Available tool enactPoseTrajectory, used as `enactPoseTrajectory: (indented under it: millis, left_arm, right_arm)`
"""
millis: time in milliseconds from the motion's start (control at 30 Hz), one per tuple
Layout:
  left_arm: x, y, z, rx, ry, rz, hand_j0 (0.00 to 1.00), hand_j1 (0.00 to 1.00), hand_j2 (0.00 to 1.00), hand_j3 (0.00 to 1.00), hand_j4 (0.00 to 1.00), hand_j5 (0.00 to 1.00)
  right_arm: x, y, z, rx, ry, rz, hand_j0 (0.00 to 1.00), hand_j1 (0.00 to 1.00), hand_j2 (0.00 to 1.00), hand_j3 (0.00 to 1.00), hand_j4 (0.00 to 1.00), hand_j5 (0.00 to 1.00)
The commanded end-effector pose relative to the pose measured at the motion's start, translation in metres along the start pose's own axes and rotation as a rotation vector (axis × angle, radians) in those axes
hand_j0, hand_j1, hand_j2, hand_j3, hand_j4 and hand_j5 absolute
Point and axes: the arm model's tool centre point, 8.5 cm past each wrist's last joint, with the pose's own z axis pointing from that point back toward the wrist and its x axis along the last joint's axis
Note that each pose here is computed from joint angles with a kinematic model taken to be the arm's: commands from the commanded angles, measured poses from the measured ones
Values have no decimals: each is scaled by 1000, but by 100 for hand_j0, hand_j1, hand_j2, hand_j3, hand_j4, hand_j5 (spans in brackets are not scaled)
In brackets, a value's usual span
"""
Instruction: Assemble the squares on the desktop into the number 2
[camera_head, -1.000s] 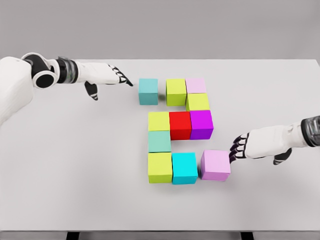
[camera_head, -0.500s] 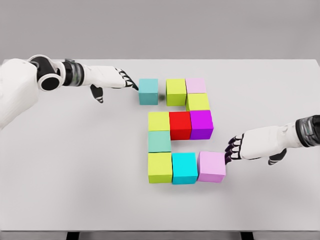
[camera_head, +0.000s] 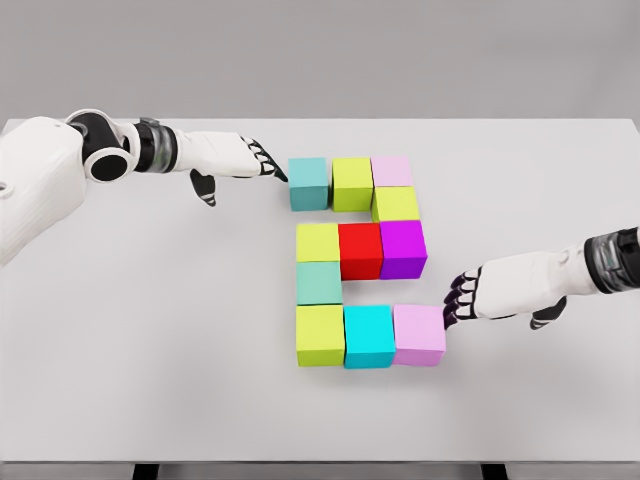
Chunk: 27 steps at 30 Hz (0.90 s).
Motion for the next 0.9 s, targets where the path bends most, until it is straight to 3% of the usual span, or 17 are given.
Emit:
enactPoseTrajectory:
  millis: [0, 133, 167, 200, 233, 267, 333, 400, 467, 500, 600, 633, 667, 700, 767, 867]
  left_arm:
    - [0, 1, 0, 4, 1, 3, 100, 100, 100, 100, 100, 100]
    - [0, 1, 0, 5, 1, 5, 100, 100, 100, 100, 100, 100]
    - [0, 1, 0, 5, 1, 5, 100, 100, 100, 100, 100, 100]
    - [0, 1, 0, 4, 1, 3, 100, 100, 100, 100, 100, 100]
    - [0, 1, 0, 5, 0, 3, 100, 100, 100, 100, 100, 100]
    - [0, 1, 0, 5, 0, 3, 100, 100, 100, 100, 100, 100]
    - [0, 1, 0, 5, 0, 3, 100, 100, 100, 100, 100, 100]
    - [0, 1, 0, 5, 0, 3, 100, 100, 100, 100, 100, 100]
    - [0, 1, 0, 5, 0, 3, 100, 100, 100, 100, 100, 100]
    - [0, 1, 0, 5, -1, 4, 100, 100, 100, 100, 100, 100]
    - [0, 1, 0, 5, 0, 3, 100, 100, 100, 100, 100, 100]
    - [0, 1, 0, 5, 0, 3, 100, 100, 100, 100, 100, 100]
    - [0, 1, 0, 5, 0, 3, 100, 100, 100, 100, 100, 100]
    - [0, 1, 0, 5, -1, 4, 100, 100, 100, 100, 100, 100]
    - [0, 1, 0, 5, 0, 3, 100, 100, 100, 100, 100, 100]
    - [0, 1, 0, 5, 0, 3, 100, 100, 100, 100, 100, 100]
  right_arm:
    - [-1, 0, 0, -3, 1, -5, 100, 100, 100, 100, 100, 100]
    - [-13, -3, 17, -24, 56, -17, 100, 100, 100, 100, 100, 100]
    - [-24, -1, 33, -40, 108, -39, 100, 100, 100, 100, 100, 100]
    - [-40, -8, 71, -97, 204, -61, 100, 100, 100, 100, 100, 100]
    - [-45, -23, 102, -192, 247, -82, 100, 100, 100, 100, 100, 100]
    - [-43, -29, 123, -286, 245, -132, 100, 100, 100, 100, 100, 100]
    - [-44, -38, 160, -508, 208, -258, 100, 100, 100, 100, 100, 100]
    - [-59, -36, 183, -724, 153, -412, 100, 100, 100, 100, 100, 100]
    - [-65, -21, 159, -848, 13, -585, 100, 100, 100, 100, 100, 100]
    - [-69, -13, 157, -907, -17, -651, 100, 100, 100, 100, 100, 100]
    - [-71, 7, 117, -1042, -152, -803, 100, 100, 100, 100, 100, 100]
    - [-68, 13, 102, -1090, -184, -827, 100, 100, 100, 100, 100, 100]
    - [-68, 18, 97, -1120, -191, -841, 100, 100, 100, 100, 100, 100]
    - [-66, 35, 87, -1174, -181, -872, 100, 100, 100, 100, 100, 100]
    - [-62, 52, 68, -1196, -127, -868, 100, 100, 100, 100, 100, 100]
    - [-61, 66, 71, -1237, -69, -864, 100, 100, 100, 100, 100, 100]
